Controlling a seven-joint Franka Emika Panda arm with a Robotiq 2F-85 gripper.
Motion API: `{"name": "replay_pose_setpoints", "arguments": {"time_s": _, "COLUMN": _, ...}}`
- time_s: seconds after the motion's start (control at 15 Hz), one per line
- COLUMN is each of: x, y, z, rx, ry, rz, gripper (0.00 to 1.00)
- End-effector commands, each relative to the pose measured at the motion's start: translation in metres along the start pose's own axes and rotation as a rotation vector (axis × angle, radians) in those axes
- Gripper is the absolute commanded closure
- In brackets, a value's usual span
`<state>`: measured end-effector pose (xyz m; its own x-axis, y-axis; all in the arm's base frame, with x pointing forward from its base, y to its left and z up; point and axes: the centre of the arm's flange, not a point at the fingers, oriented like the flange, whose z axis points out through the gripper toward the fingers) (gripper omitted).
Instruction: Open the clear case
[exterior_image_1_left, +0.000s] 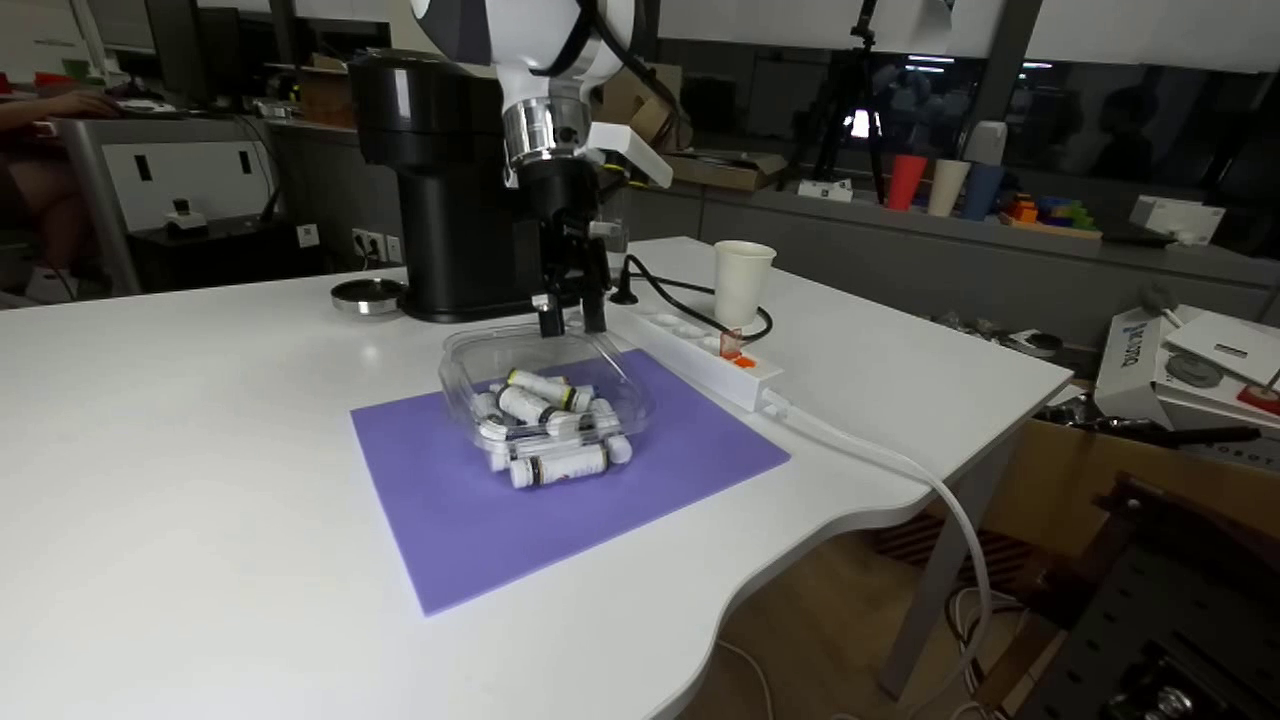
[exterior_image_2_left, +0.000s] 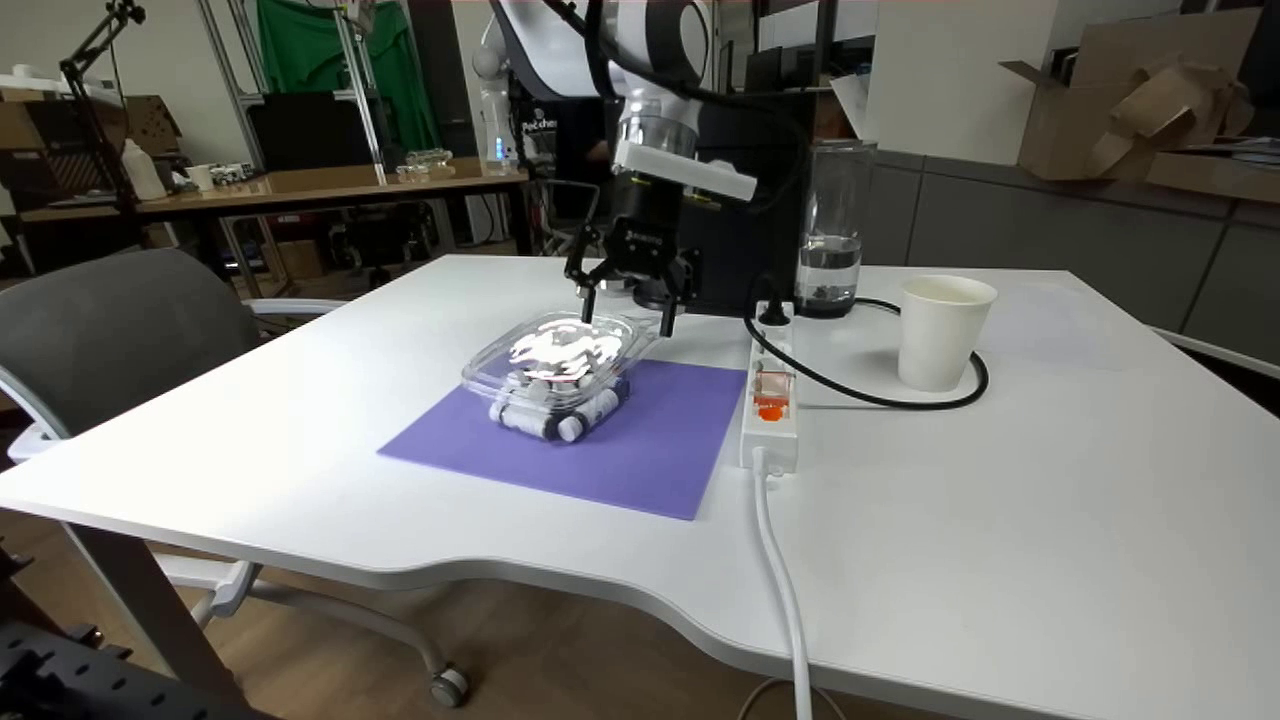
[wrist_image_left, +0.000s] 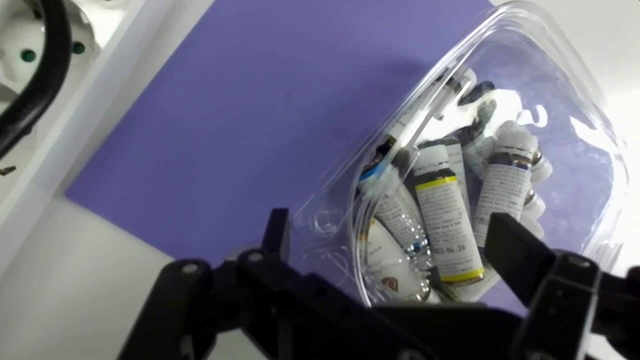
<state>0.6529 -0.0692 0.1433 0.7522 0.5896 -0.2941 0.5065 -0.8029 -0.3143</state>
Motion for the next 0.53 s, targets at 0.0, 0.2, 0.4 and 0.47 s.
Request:
{"name": "replay_pose_setpoints", "arguments": {"time_s": 0.0, "x": 0.004, "y": 0.000, "z": -0.011, "rx": 0.026, "ry": 0.004, "rz": -0.050, "gripper": 0.00}}
{"name": "replay_pose_setpoints", "arguments": {"time_s": 0.2, "x": 0.005, "y": -0.005, "z": -0.013, "rx": 0.021, "ry": 0.007, "rz": -0.084, "gripper": 0.00}}
{"name": "replay_pose_setpoints", "arguments": {"time_s": 0.4, "x": 0.006, "y": -0.011, "z": -0.015, "rx": 0.018, "ry": 0.009, "rz": -0.119, "gripper": 0.00}}
{"name": "replay_pose_setpoints", "arguments": {"time_s": 0.47, "x": 0.005, "y": -0.015, "z": -0.017, "rx": 0.013, "ry": 0.014, "rz": -0.132, "gripper": 0.00}}
